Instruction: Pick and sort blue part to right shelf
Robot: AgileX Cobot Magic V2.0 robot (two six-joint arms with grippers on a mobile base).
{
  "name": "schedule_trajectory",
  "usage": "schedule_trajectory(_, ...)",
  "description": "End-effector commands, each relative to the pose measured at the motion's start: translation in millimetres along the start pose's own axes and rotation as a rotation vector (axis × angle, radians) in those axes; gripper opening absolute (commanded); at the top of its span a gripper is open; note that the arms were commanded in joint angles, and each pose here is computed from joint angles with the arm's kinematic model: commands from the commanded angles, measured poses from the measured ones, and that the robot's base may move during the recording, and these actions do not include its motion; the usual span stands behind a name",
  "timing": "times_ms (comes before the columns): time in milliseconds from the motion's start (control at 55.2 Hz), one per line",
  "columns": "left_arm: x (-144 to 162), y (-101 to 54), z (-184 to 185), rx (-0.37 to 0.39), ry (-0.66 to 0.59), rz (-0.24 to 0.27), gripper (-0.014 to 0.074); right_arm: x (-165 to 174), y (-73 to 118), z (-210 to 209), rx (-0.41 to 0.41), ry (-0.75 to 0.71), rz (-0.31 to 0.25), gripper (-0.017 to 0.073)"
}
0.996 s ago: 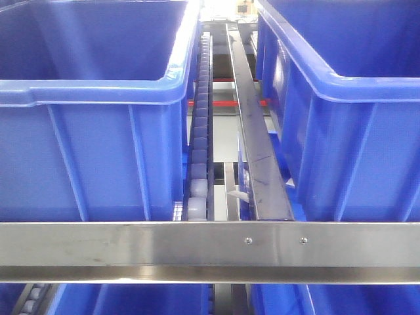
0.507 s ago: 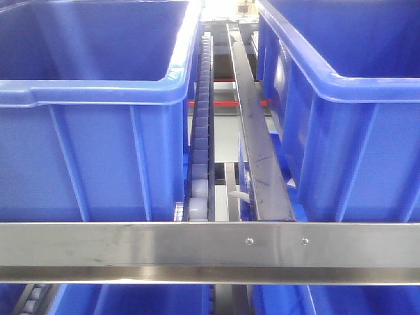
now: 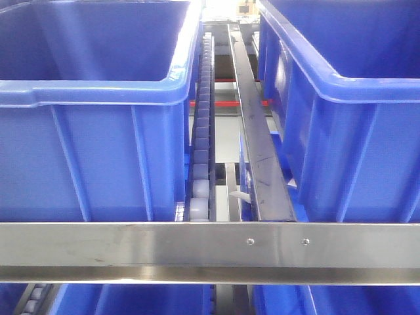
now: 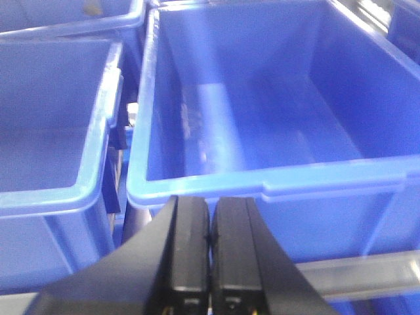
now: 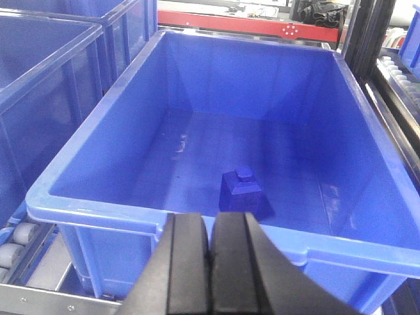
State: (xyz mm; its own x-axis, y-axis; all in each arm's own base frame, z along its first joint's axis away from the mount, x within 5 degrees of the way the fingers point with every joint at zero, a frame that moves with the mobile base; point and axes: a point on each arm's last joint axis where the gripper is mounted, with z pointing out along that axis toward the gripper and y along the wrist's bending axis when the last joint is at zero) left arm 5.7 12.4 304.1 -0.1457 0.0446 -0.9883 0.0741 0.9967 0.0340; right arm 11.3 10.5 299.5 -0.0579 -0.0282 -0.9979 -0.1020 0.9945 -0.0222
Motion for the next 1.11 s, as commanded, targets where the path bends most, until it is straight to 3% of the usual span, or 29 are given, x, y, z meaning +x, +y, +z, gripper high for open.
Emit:
schedule_trajectory(0,-10.7,-4.7,-4.4,-0.004,-0.172,0.029,0.0125,-15.2,-0.8,-4.6,0.018,-0.113,0.001,0.0064)
schedule_trajectory(54,-4.5,-7.8,3.2,-0.015,-0.187,0.026,0.0125,-15.1,-0.8,-4.5,0.017,-0.112,0.001,0.0064)
schedule_trajectory(163,14.5,-11.1,22.6,-0.051,-0.225,-0.035,0.0125,-15.1,-0.8,-4.5,0.017,-0.112,0.001,0.0064)
schedule_trajectory(471,85.1,-10.6,62.7,-0.100,-0.310,-0.038,0.0125,-15.1,-0.8,-4.5,0.017,-0.112,0.001,0.0064)
schedule_trajectory(525,88.5,-10.5,63.7,-0.100,-0.261,-0.041,0.0125,-15.0,-0.8,-4.5,0.017,-0.111,0.001,0.0064)
schedule_trajectory(1087,87.0,-10.6,63.3,-0.100,-0.292,-0.039,0.0125,-14.6,-0.7,-4.4,0.017,-0.108,0.001,0.0064)
